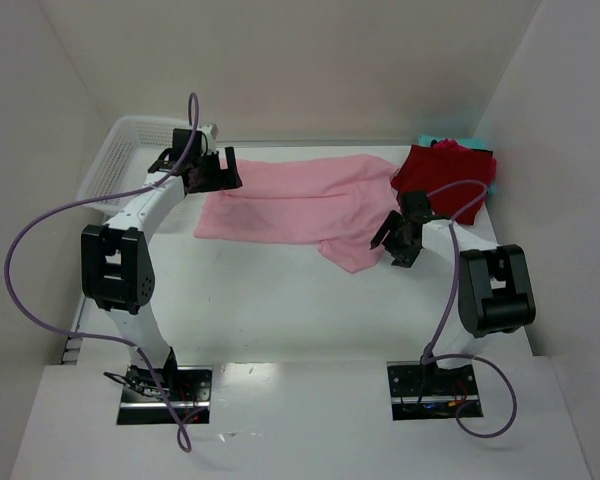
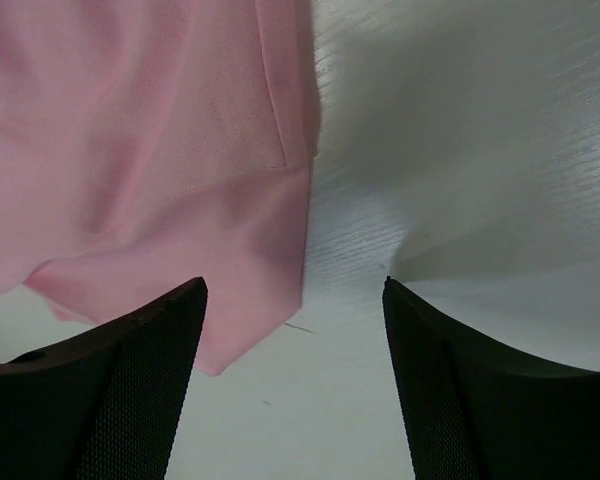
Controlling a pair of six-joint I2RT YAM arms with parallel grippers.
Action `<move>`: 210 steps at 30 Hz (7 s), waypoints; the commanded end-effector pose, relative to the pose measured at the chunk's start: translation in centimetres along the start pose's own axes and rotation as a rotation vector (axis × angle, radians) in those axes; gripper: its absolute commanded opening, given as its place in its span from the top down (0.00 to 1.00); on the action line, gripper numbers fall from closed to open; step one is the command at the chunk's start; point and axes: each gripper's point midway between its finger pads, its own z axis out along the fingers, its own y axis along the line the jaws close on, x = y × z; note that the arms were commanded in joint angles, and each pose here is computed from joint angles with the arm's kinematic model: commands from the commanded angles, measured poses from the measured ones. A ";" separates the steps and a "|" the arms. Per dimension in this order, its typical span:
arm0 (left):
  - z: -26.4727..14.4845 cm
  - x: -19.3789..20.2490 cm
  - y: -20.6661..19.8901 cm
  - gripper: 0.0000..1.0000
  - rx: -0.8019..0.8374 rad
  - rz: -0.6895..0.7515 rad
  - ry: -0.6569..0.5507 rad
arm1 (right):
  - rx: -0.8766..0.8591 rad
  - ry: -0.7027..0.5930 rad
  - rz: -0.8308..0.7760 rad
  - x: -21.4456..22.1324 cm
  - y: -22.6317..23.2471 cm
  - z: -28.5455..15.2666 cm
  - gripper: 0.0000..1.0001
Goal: Fold and stack the t-shirts
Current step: Flatten out the tshirt
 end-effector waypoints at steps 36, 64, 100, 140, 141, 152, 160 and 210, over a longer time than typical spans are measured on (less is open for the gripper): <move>-0.8 7.8 2.9 0.00 -0.086 -0.098 0.161 | 0.086 -0.217 -0.079 -4.7 2.1 -4.2 1.00; -2.1 16.1 3.7 0.22 -0.097 -0.161 0.371 | 0.117 -0.242 -0.026 -6.6 -1.3 -4.6 0.99; -0.4 18.5 4.8 0.57 -0.139 -0.178 0.441 | 0.118 -0.241 -0.026 -6.6 -1.3 -4.3 0.96; -39.9 -14.8 -4.7 1.00 -0.050 0.034 -0.919 | -0.775 -1.313 -0.193 -16.5 13.8 -55.5 1.00; -41.6 -14.6 -5.0 1.00 -0.042 0.035 -0.949 | -0.786 -1.328 -0.192 -15.6 13.2 -56.6 1.00; -47.9 -10.6 -5.6 1.00 0.001 0.016 -0.995 | -0.926 -1.298 -0.202 -9.9 11.0 -59.2 1.00; -34.8 -9.9 -3.4 1.00 -0.055 -0.011 -0.726 | -0.690 -1.066 -0.123 -13.5 11.1 -45.5 1.00; 12.8 -9.9 8.1 1.00 -0.194 -0.130 -0.206 | -0.269 -0.603 -0.040 -30.2 13.8 2.9 1.00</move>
